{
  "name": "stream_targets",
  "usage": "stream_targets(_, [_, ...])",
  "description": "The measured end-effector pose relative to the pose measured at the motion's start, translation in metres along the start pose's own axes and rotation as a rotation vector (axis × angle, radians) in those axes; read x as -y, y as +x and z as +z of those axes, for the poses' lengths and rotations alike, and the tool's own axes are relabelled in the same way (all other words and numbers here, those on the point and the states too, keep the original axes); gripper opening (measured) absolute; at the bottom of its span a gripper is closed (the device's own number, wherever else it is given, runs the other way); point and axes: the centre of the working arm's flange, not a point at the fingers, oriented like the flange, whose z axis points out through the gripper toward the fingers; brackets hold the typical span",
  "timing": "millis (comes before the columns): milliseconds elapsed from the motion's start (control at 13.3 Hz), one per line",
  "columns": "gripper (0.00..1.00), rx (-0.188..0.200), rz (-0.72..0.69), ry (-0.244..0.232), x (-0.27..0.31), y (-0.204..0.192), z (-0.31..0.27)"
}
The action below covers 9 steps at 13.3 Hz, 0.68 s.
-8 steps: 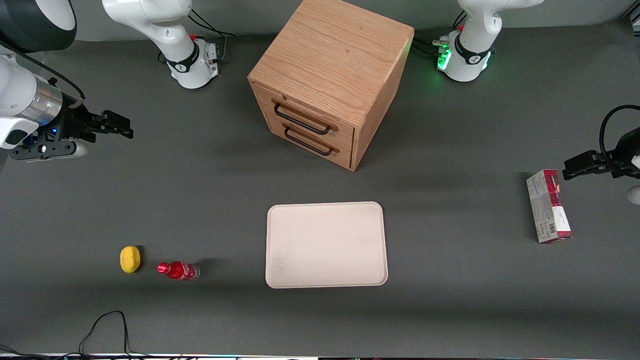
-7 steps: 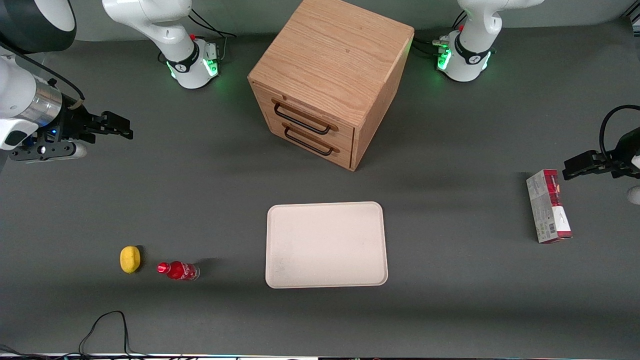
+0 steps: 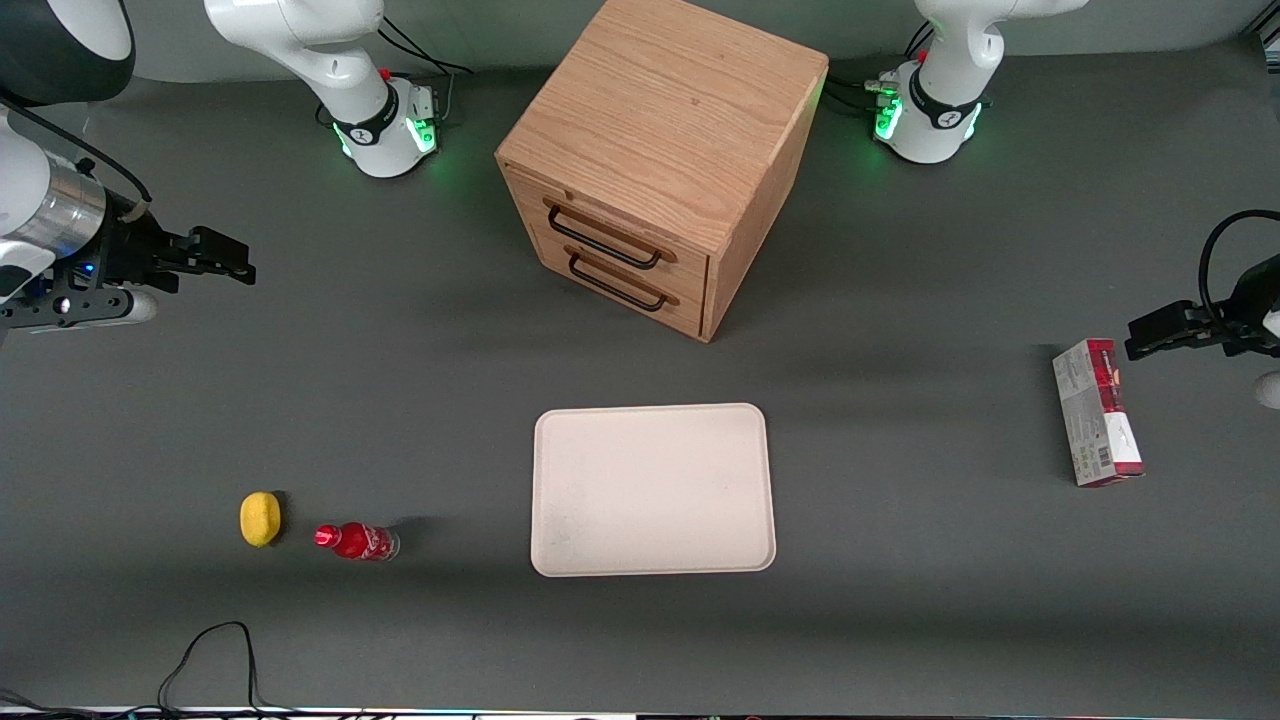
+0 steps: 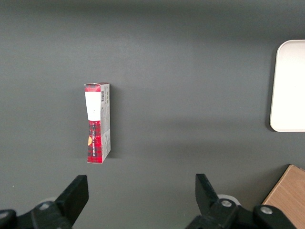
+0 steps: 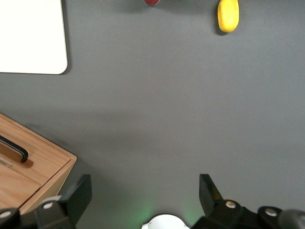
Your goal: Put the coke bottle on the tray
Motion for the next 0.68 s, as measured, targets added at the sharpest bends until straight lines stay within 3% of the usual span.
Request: stream_targets(678, [1.0, 0.034, 0.002, 0.0, -0.0011, 0.0018, -0.0038])
